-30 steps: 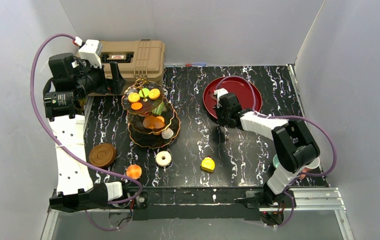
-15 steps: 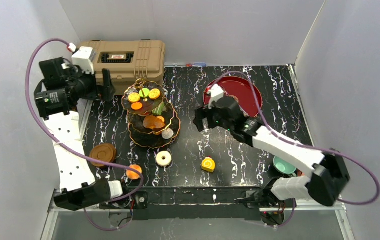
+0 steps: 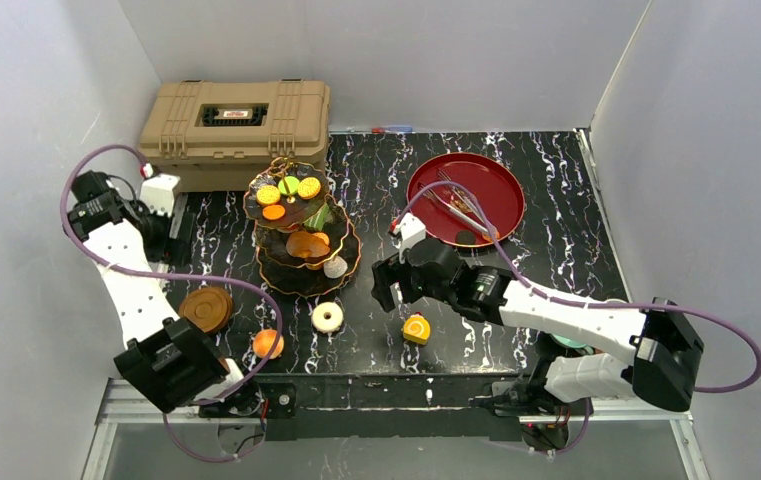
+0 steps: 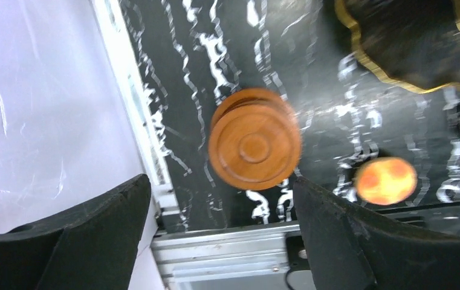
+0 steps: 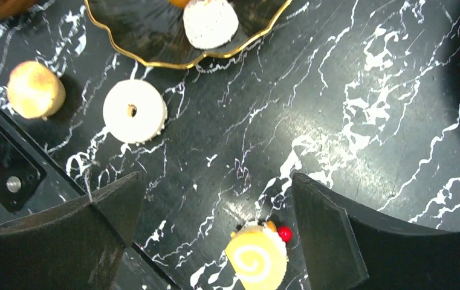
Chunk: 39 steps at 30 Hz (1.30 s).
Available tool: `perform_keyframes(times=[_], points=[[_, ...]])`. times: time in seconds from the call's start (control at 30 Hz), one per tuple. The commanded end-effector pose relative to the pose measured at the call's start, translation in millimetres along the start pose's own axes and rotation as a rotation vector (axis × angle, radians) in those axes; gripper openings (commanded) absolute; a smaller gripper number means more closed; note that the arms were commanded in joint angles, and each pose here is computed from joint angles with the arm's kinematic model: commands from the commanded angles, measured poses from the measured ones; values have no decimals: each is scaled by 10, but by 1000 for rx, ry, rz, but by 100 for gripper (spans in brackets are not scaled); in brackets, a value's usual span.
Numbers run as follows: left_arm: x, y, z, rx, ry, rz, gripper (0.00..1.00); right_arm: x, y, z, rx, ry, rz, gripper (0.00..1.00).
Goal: Serve the afternoon tea
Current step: Move the coaster to the center of the board.
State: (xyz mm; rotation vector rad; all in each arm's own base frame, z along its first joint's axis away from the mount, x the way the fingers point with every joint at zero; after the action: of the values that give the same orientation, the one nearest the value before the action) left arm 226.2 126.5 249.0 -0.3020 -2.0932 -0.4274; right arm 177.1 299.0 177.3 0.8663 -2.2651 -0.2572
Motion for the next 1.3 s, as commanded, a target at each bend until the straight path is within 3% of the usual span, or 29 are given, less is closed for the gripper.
perform_keyframes(times=[0.0, 0.2, 0.47, 0.67, 0.9, 1.27], points=[[-112, 245, 465, -84, 164, -97, 83, 43, 47, -84, 23, -47, 44, 98], [-564, 313, 818, -184, 223, -173, 78, 69, 26, -25, 36, -47, 49, 98], [-1162, 258, 1373, -258, 371, -154, 77, 134, 51, -84, 19, -63, 43, 98], [-1264, 252, 1382, -277, 360, -115, 74, 143, 108, -163, 7, -67, 41, 98], [-1282, -321, 1422, -247, 310, 158, 54, 99, 109, -145, -5, -54, 53, 98], [-1331, -959, 1139, -213, 260, 303, 56, 135, 34, -176, -4, -69, 103, 98]])
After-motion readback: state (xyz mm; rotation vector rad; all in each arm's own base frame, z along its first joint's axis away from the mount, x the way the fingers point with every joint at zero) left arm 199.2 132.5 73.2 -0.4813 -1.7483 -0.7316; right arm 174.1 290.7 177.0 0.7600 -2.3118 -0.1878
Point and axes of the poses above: each gripper's point midway between its finger pads, its own x axis back along the fingers, its own y axis along the line the jaws close on, z = x × y, the point moved 3 cm from there along x, back along the fingers, and after that the axes turned 12 degrees about -x, right-handed, at the moved point
